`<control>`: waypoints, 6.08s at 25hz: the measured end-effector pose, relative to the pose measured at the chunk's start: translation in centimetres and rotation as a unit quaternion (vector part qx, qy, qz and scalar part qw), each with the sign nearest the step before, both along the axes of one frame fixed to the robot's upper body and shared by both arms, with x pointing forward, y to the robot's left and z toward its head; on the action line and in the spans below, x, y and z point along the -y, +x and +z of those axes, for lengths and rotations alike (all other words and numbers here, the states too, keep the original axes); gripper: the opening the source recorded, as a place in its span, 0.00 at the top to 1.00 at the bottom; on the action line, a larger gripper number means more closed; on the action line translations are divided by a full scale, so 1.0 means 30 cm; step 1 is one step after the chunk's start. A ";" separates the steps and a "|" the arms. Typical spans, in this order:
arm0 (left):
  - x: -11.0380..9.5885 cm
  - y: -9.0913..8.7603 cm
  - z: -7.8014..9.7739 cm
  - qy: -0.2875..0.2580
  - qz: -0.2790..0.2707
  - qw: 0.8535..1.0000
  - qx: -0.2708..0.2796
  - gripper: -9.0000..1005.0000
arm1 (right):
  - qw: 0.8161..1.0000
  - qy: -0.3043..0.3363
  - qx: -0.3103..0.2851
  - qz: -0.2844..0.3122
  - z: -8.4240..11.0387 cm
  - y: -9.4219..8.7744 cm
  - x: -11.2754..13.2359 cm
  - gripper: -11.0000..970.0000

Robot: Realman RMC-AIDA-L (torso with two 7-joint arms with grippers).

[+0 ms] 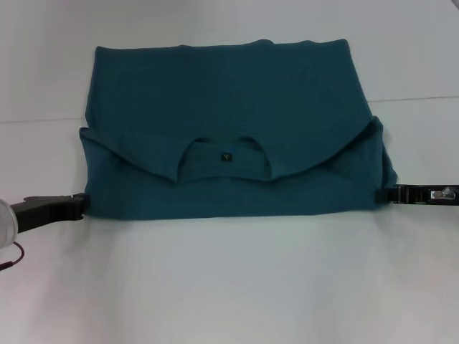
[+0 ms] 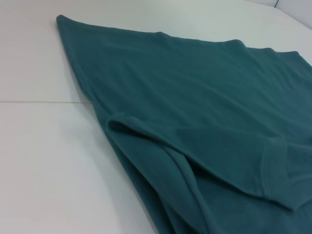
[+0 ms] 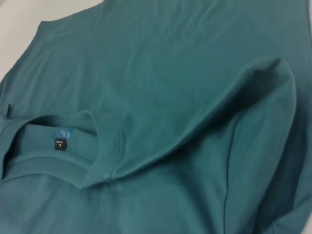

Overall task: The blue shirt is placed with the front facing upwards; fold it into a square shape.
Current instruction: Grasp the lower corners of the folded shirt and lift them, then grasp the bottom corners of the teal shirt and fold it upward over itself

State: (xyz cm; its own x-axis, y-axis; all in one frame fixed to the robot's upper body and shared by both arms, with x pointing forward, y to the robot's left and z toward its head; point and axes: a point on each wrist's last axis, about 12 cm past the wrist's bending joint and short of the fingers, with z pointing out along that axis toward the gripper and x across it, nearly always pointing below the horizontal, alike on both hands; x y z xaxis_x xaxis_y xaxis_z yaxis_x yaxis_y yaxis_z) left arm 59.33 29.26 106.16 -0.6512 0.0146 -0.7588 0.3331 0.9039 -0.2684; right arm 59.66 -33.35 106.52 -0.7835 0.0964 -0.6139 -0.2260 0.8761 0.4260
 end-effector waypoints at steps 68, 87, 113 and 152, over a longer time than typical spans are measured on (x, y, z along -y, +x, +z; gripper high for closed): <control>-0.136 -0.353 0.071 -0.140 -0.186 0.966 -0.117 0.99 | 0.988 0.065 0.002 0.139 -0.014 -0.467 0.209 0.96; -0.147 -0.392 0.040 -0.132 -0.184 0.963 -0.148 0.99 | 0.992 0.066 -0.004 0.104 -0.030 -0.533 0.261 0.96; -0.122 -0.343 0.076 -0.138 -0.208 0.959 -0.132 0.99 | 0.992 0.081 0.024 0.097 0.003 -0.511 0.267 0.96; 0.108 0.260 0.243 -0.086 0.007 0.995 0.043 0.99 | 0.981 -0.115 0.157 -0.024 0.095 0.188 -0.038 0.94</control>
